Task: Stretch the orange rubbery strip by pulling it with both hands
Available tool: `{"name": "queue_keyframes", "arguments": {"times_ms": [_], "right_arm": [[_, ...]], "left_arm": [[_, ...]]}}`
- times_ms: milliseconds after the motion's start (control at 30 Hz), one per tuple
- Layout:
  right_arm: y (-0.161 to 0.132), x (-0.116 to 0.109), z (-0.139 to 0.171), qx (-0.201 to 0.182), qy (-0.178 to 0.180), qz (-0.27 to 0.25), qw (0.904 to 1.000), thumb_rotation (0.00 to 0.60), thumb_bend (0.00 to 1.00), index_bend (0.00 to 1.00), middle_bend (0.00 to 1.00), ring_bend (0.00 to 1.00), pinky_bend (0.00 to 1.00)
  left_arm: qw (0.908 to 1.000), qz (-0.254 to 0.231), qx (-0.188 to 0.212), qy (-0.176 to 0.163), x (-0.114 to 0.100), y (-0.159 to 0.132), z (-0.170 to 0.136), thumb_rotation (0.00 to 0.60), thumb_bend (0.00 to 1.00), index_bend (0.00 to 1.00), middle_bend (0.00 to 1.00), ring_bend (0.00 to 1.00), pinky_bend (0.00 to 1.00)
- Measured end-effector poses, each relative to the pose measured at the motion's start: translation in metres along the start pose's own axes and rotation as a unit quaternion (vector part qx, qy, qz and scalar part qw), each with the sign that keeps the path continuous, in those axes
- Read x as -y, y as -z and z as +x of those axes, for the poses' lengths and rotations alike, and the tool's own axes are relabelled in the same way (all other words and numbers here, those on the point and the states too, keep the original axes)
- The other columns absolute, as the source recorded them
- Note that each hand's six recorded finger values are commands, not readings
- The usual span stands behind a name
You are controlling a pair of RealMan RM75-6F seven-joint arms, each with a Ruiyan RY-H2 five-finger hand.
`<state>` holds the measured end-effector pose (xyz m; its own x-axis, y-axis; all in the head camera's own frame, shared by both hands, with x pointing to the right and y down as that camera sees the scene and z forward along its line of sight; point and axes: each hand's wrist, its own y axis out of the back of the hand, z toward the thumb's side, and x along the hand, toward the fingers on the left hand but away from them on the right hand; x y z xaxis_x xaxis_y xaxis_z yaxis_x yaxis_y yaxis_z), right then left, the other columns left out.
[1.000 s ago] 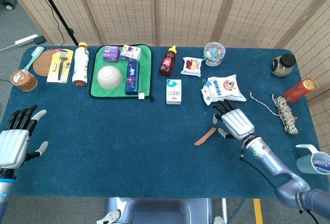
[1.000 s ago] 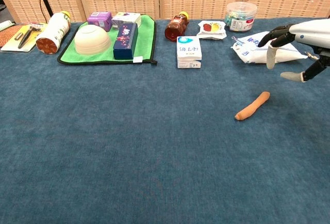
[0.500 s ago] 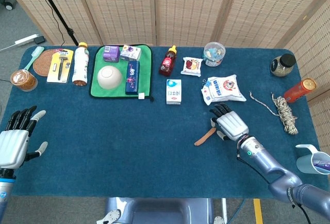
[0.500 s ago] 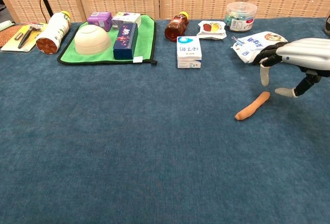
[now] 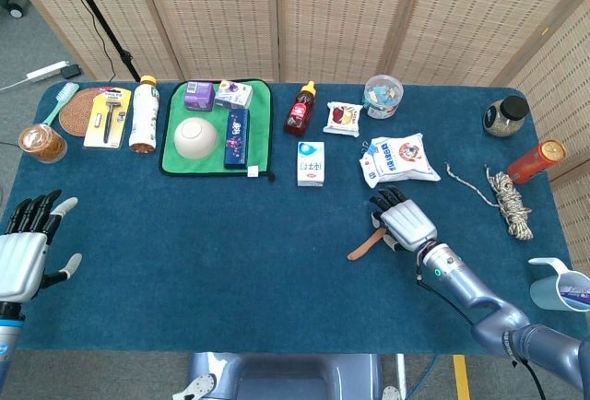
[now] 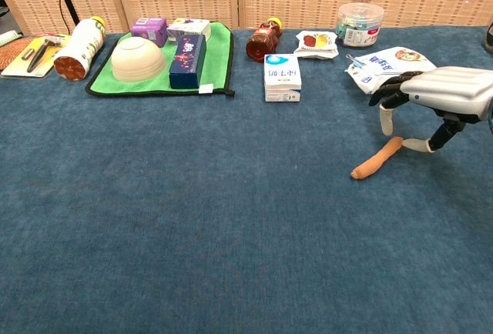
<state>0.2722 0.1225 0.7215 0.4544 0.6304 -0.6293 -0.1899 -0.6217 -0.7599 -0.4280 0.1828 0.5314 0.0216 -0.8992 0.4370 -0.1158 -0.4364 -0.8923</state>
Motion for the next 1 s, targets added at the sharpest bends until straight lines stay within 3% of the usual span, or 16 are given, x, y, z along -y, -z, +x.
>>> {"name": "queue_keyframes", "arguments": {"times_ms": [800,1000], "right_arm": [[-0.003,0.012,-0.001,-0.002,-0.012,0.0,0.9999,0.6,0.42,0.43,0.16,0.01,0.0],[-0.004,0.014,-0.003,-0.001,-0.013,-0.003,0.9999,0.6,0.42,0.48,0.18,0.06,0.0]], "left_arm": [[1.0,-0.004,-0.003,-0.001,-0.001,0.001,-0.001,0.6,0.26,0.15,0.06,0.01,0.0],[1.0,-0.004,-0.003,-0.001,-0.001,0.002,-0.001,0.6,0.26,0.15,0.06,0.01,0.0]]}}
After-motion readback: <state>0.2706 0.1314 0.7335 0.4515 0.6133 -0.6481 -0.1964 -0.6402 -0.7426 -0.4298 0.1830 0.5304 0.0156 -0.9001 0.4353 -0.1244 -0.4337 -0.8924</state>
